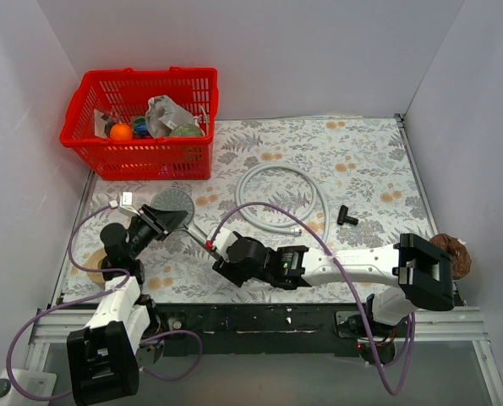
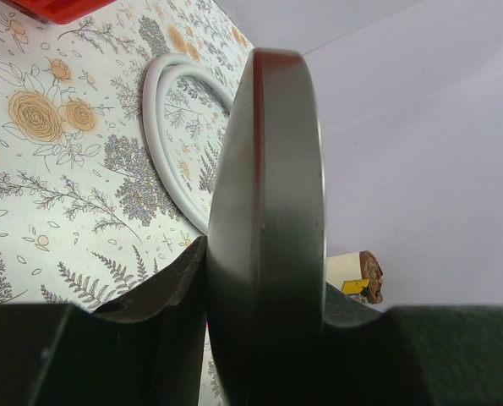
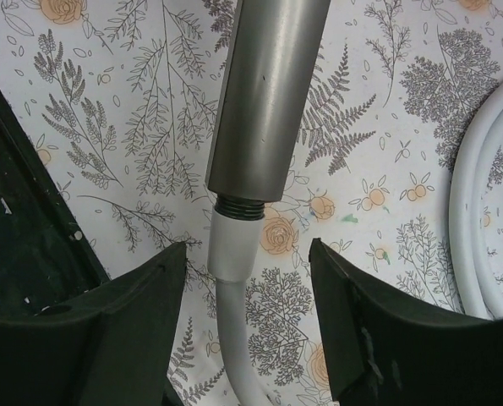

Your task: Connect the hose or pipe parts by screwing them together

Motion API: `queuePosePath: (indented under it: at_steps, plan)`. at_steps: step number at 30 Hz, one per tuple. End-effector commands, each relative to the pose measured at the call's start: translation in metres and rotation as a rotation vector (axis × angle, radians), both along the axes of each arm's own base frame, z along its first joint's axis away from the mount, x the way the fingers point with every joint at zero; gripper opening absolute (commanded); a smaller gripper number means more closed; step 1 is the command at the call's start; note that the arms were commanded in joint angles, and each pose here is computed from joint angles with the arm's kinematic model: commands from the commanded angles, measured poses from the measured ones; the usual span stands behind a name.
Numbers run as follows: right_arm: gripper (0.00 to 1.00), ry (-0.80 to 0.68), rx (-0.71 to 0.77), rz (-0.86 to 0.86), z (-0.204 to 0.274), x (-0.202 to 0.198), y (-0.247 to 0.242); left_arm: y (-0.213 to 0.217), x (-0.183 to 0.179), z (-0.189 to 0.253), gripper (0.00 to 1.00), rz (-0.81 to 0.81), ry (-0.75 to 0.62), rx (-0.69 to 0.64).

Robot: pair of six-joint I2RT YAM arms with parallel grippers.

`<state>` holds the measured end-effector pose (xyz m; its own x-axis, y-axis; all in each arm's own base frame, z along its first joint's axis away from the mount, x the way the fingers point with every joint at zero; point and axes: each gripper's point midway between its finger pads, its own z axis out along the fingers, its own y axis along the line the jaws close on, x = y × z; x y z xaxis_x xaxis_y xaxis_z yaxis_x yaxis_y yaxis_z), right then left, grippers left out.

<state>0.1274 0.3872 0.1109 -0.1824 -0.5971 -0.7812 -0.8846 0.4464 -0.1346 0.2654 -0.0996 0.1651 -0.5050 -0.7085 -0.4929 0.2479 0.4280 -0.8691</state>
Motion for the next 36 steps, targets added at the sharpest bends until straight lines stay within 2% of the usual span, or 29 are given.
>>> queuePosePath:
  at_steps: [1, 6, 10, 17, 18, 21, 22, 25, 29, 36]
  plan:
    - [0.64, 0.013, 0.066, 0.002, 0.017, 0.001, 0.021, -0.004, -0.003, 0.011, 0.0, -0.023, -0.047, 0.003]
    - [0.54, 0.038, 0.073, -0.012, 0.012, 0.007, 0.024, -0.004, -0.003, 0.012, 0.0, -0.023, -0.05, 0.003]
    - [0.39, 0.069, 0.081, -0.017, 0.008, 0.01, 0.027, -0.004, -0.003, 0.012, 0.0, -0.023, -0.053, 0.004]
    - [0.28, 0.108, 0.156, 0.009, 0.015, 0.011, 0.04, -0.004, -0.004, 0.012, 0.0, -0.026, -0.053, 0.002]
    - [0.25, 0.111, 0.168, 0.013, 0.017, 0.012, 0.041, -0.004, -0.004, 0.013, 0.0, -0.026, -0.053, 0.001]
    - [0.05, 0.145, 0.249, 0.058, 0.029, 0.008, 0.05, -0.005, -0.005, 0.013, 0.0, -0.03, -0.054, 0.0]
    - [0.01, 0.177, 0.275, 0.097, 0.032, 0.003, 0.052, -0.005, -0.005, 0.012, 0.0, -0.035, -0.053, -0.001]
    - [0.01, 0.227, 0.364, 0.171, 0.044, -0.002, 0.056, -0.006, -0.006, 0.014, 0.0, -0.044, -0.052, -0.011]
    - [0.01, 0.382, 0.536, 0.291, 0.066, -0.006, 0.053, -0.009, -0.008, 0.015, 0.0, -0.062, -0.053, -0.02]
    - [0.01, 0.523, 0.703, 0.336, 0.076, 0.005, 0.041, -0.009, -0.008, 0.015, 0.0, -0.061, -0.053, -0.02]
